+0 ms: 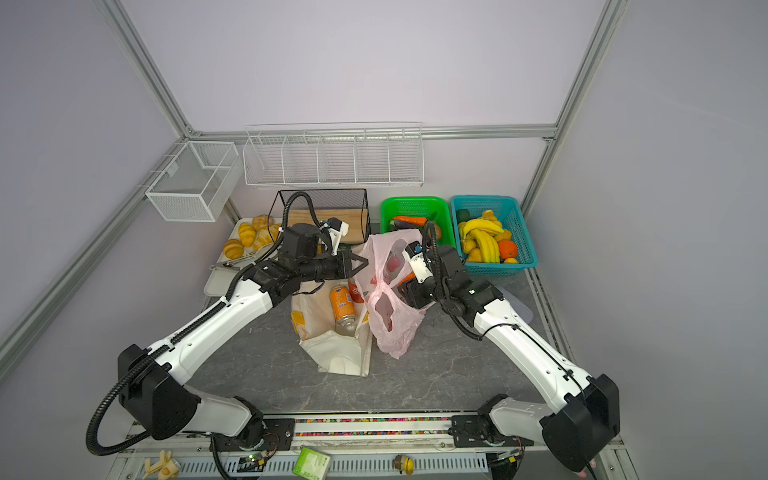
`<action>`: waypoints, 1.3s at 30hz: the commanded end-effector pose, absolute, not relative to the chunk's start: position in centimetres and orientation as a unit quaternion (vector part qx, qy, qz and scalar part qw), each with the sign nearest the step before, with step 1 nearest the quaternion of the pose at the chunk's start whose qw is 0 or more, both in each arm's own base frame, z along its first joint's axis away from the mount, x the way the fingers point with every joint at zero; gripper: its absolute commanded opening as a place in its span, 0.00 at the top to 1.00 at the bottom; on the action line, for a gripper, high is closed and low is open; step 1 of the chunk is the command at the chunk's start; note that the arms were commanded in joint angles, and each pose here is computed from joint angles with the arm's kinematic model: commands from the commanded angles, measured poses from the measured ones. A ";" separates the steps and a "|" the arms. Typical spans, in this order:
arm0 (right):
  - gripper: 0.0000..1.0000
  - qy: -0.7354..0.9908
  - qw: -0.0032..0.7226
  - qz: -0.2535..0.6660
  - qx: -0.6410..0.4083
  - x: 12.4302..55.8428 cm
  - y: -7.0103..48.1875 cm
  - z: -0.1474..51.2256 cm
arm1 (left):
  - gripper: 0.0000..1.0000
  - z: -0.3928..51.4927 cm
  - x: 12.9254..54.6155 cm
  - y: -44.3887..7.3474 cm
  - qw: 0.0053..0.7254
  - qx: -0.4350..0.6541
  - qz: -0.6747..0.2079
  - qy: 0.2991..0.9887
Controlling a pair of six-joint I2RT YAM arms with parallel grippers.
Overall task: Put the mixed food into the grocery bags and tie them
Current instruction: 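Carry the orange with the right gripper into the pink bag, then open the right gripper to drop the orange and lift out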
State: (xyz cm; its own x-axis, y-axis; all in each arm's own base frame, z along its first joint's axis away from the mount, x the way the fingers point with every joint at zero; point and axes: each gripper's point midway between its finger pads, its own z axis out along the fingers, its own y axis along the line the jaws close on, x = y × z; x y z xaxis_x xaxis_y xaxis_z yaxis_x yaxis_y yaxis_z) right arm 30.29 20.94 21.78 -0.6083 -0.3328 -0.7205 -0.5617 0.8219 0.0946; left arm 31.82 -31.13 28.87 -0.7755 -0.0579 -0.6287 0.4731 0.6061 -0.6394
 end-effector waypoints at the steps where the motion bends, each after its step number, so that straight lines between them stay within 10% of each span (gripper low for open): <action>1: 0.46 0.901 0.356 0.085 -0.235 31.1 18.7 19.5 | 1.00 29.7 31.6 -31.2 0.318 0.135 -0.430 0.834; 15: 0.12 0.878 0.387 0.149 -0.240 29.1 19.6 23.2 | 1.00 29.5 31.7 -31.0 0.322 0.133 -0.423 0.837; 39: 0.09 0.757 0.478 0.353 -0.274 22.6 19.8 35.8 | 1.00 28.9 32.5 -29.7 0.332 0.114 -0.382 0.855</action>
